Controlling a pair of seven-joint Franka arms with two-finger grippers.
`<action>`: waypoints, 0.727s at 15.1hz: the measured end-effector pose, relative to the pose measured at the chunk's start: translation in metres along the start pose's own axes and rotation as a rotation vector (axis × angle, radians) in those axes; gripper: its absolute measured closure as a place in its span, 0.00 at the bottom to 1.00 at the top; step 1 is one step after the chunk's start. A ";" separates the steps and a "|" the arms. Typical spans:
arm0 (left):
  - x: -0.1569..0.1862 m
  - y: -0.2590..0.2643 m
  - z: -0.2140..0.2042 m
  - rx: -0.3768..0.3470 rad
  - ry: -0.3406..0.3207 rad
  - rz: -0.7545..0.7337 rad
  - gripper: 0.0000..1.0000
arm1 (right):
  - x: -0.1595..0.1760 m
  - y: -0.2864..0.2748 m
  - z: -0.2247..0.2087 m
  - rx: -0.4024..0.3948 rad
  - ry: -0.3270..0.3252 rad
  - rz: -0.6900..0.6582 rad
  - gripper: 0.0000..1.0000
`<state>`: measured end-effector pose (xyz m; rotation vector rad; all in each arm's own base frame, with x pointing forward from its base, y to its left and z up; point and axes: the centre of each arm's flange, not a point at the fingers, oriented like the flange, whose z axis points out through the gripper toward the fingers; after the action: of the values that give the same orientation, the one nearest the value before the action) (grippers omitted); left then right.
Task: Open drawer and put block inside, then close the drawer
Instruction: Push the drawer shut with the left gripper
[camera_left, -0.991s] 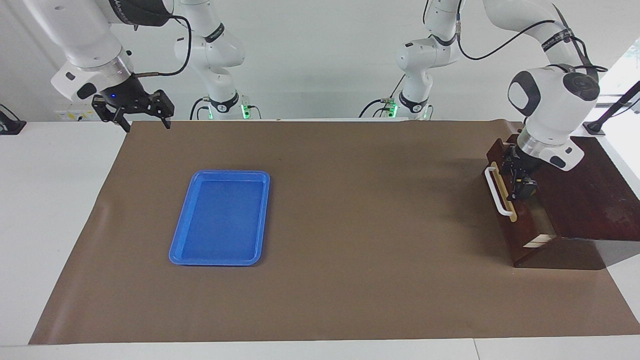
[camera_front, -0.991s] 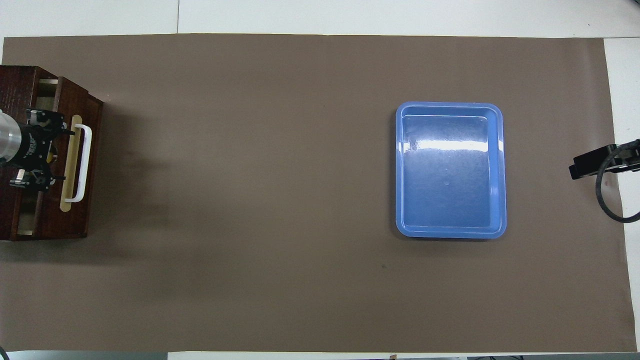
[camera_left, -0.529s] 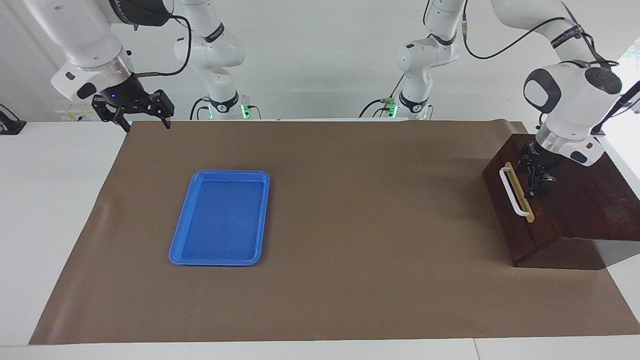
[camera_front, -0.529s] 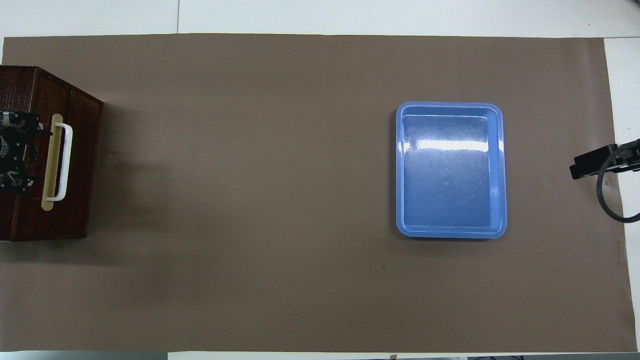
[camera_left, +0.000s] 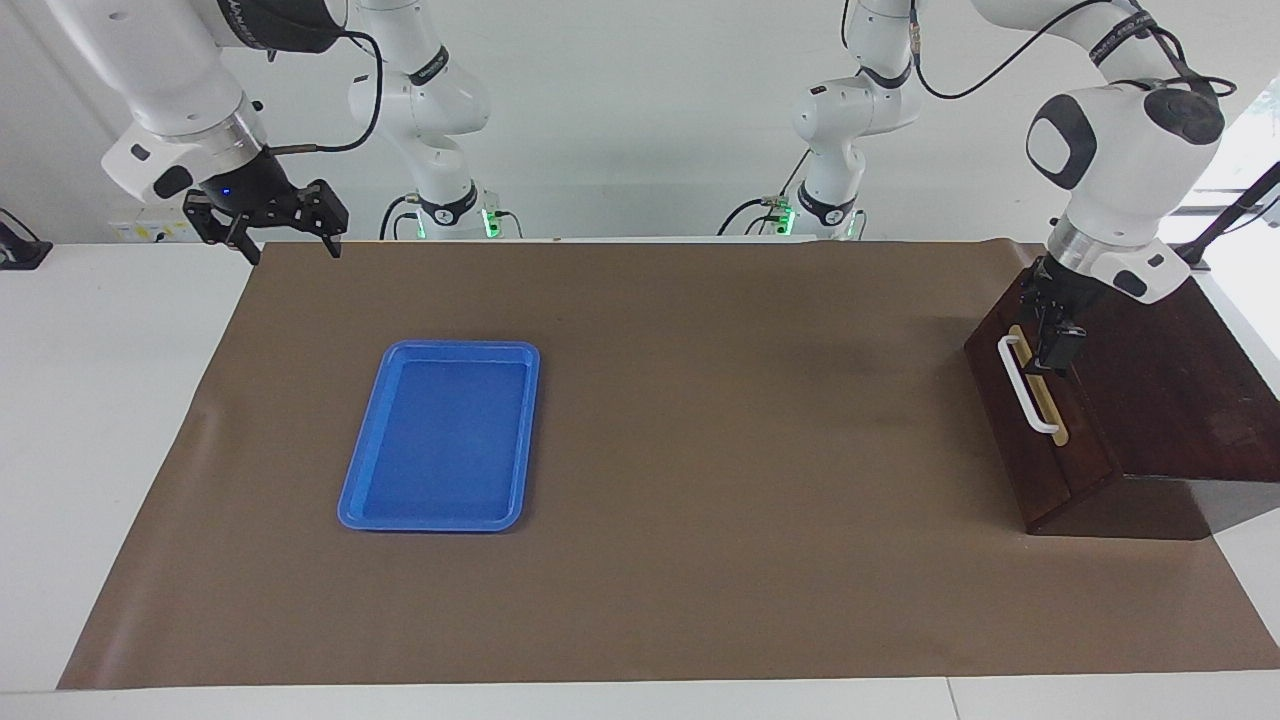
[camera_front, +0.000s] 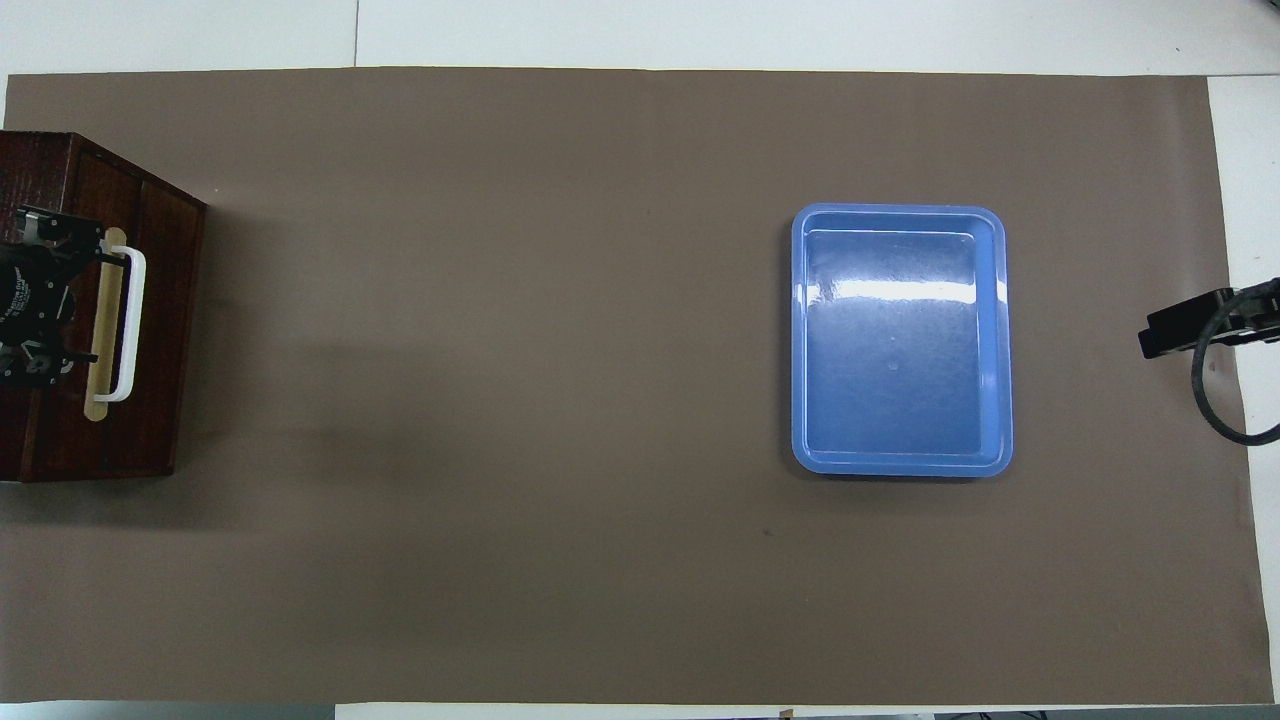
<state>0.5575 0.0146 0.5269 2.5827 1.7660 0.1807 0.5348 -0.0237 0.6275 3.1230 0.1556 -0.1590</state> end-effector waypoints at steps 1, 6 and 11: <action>-0.012 0.000 -0.012 -0.007 0.004 0.050 0.00 | 0.000 0.000 0.000 0.000 0.000 0.000 0.00; -0.028 -0.013 -0.053 -0.016 0.017 0.368 0.00 | 0.000 0.000 0.000 0.000 0.000 0.000 0.00; -0.008 -0.031 -0.088 -0.026 0.020 0.730 0.00 | 0.000 0.000 0.000 0.000 0.000 0.000 0.00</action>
<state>0.5173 0.0130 0.6115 3.0713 0.7322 0.2232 0.5347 -0.0237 0.6276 3.1230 0.1556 -0.1585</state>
